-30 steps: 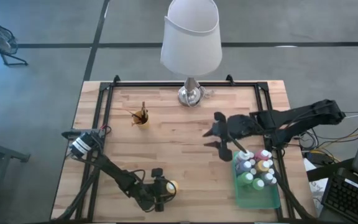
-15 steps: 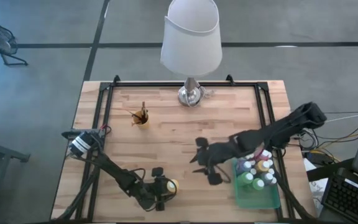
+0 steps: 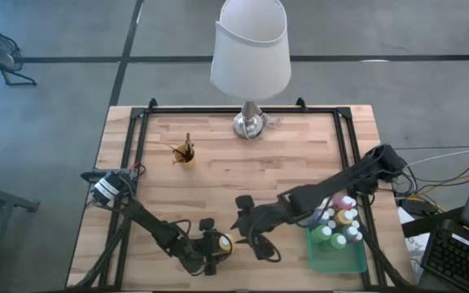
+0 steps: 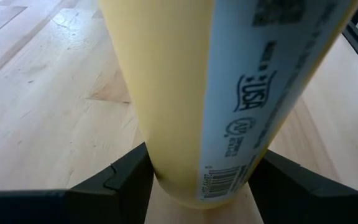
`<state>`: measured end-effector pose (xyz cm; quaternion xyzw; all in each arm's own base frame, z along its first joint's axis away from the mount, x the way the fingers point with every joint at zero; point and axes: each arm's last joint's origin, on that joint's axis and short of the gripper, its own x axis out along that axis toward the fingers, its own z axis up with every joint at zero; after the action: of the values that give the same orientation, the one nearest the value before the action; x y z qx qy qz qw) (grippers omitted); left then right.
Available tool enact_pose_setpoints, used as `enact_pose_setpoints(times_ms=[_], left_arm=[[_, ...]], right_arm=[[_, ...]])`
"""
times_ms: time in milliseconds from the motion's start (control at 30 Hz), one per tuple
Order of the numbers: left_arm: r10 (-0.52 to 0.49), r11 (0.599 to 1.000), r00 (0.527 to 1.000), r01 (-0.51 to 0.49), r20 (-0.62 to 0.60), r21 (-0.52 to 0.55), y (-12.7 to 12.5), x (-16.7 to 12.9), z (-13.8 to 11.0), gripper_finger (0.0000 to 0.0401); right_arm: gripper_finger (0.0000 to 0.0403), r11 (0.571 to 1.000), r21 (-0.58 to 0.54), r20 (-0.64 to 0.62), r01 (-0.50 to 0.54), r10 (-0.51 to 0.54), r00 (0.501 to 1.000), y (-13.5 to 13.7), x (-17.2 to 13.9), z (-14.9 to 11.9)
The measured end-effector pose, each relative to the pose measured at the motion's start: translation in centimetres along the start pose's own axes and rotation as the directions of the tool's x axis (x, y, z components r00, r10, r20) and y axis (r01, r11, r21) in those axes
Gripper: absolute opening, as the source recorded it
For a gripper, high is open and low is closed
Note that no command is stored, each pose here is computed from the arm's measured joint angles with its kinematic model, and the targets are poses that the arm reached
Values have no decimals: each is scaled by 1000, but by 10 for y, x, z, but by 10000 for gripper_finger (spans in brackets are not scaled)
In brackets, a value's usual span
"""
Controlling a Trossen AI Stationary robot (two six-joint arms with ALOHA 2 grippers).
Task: Pick & Place Paint Supplies
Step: Put the yellow paint bottle into the green bin
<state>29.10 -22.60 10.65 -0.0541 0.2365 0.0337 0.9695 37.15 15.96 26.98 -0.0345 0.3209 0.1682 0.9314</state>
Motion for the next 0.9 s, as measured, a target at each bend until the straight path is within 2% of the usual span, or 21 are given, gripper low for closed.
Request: enact_pose_setpoints(times_ms=[300, 633, 900], left_arm=[[0, 1000, 1000, 0, -2, 1, 1, 0, 0, 232], [8, 1000, 1000, -8, -5, -1, 3, 2, 1, 232], [-17, 1000, 1000, 17, -17, -4, 3, 3, 1, 232]], right_arm=[[216, 1000, 28, -15, -12, 12, 1000, 2, 16, 2], [208, 998, 59, -14, -19, 20, 1000, 8, 16, 2], [229, 999, 31, -27, -10, 11, 1000, 8, 21, -1]])
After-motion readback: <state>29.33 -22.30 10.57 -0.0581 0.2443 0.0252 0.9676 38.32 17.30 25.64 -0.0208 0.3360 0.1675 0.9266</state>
